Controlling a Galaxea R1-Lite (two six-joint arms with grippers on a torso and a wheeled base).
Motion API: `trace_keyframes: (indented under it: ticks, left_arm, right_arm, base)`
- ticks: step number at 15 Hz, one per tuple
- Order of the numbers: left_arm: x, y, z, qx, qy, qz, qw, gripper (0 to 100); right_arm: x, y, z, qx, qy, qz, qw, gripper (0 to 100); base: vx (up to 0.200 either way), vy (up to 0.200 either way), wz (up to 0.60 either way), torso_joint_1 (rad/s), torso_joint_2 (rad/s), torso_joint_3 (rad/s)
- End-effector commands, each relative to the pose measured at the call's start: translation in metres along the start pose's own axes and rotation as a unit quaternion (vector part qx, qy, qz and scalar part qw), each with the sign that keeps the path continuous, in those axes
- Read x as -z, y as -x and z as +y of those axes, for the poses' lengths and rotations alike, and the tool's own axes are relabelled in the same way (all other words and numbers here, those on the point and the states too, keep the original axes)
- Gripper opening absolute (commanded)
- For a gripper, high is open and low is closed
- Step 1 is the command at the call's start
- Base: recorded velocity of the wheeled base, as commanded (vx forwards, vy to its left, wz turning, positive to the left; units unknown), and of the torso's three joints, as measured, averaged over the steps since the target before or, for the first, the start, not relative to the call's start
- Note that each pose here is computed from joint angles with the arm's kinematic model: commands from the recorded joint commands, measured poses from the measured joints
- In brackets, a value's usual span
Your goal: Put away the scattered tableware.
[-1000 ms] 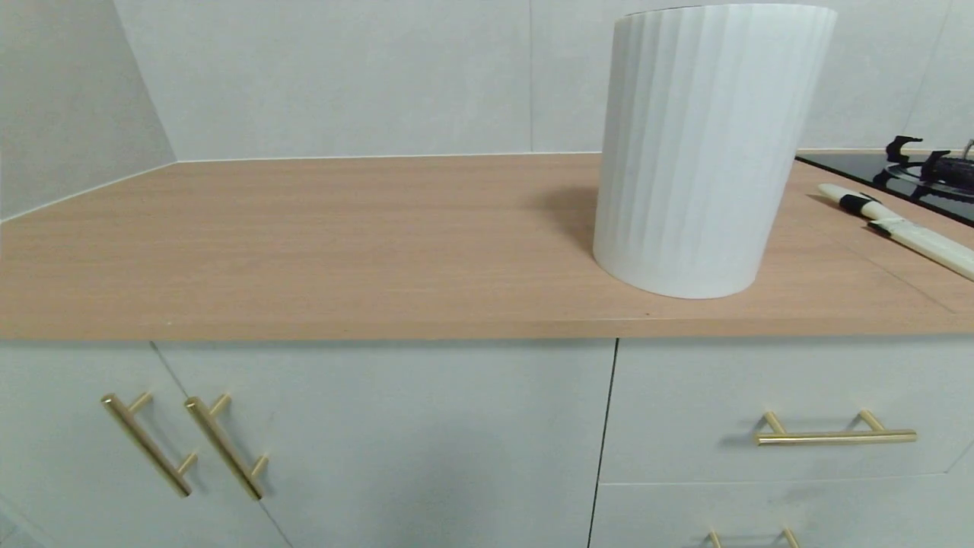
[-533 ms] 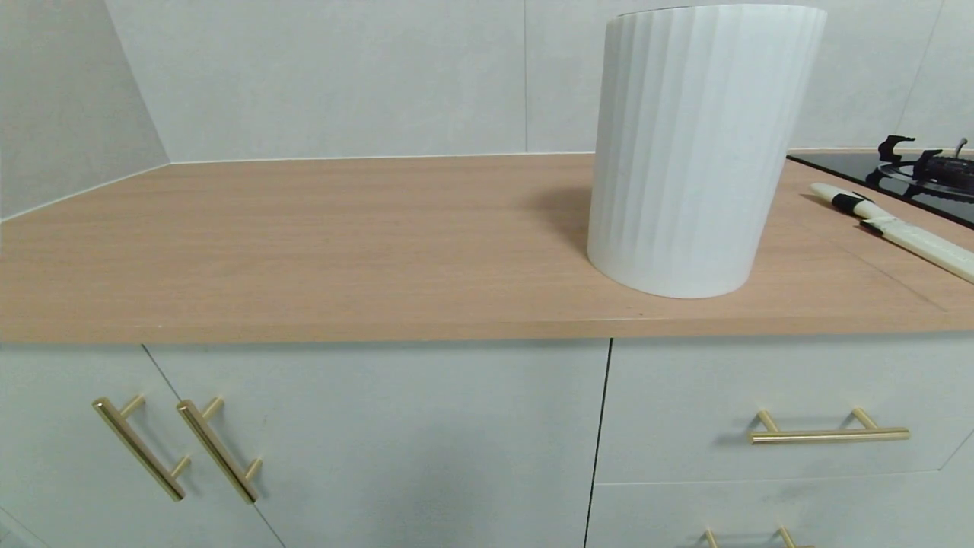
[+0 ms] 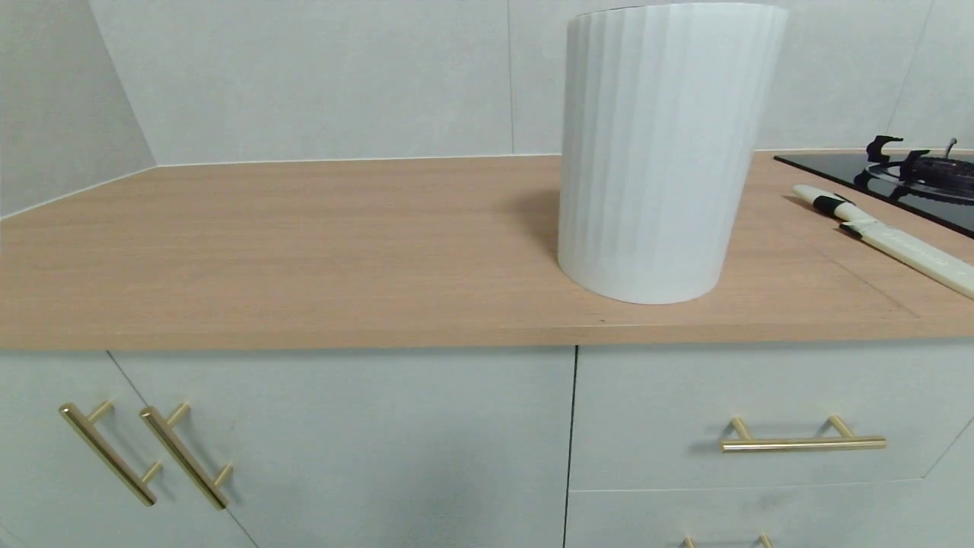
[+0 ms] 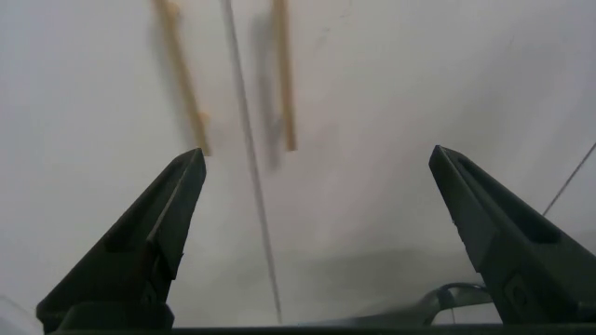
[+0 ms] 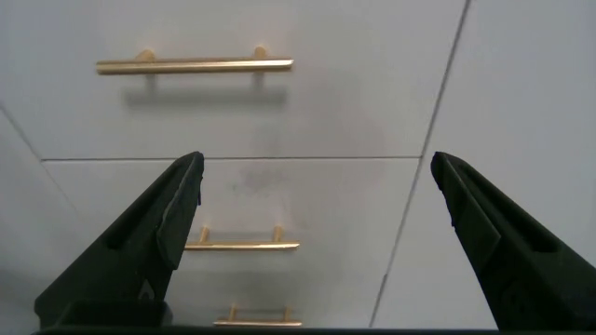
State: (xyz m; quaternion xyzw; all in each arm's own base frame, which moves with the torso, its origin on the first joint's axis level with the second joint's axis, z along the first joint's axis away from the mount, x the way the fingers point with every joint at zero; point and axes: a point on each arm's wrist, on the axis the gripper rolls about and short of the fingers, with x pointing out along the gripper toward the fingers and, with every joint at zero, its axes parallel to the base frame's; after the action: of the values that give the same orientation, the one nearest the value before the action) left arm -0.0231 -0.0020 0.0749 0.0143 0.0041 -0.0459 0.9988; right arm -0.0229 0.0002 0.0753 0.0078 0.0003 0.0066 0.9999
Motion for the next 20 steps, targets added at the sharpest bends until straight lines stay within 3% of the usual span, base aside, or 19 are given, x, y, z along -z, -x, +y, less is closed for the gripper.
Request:
trace_keyframes:
  ticks: [1,3,20]
  left_arm:
    - [-0.0002,0.0,0.0,0.001,0.0,0.0,1.0,100]
    - [-0.0002,0.0,0.0,0.001,0.0,0.0,1.0,100]
    - [-0.0002,0.0,0.0,0.001,0.0,0.0,1.0,100]
  right_arm:
    - [0.0,-0.0001,0.0,0.0,0.0,0.001,1.0,100]
    - [0.0,-0.0001,0.0,0.0,0.0,0.001,1.0,100]
    - [0.0,-0.0001,0.0,0.0,0.0,0.001,1.0,100]
  base:
    - [0.0,-0.2,0.0,0.002,0.01,0.002]
    - [0.0,-0.2,0.0,0.002,0.0,-0.002]
    - [0.0,0.0,0.0,0.0,0.0,0.0]
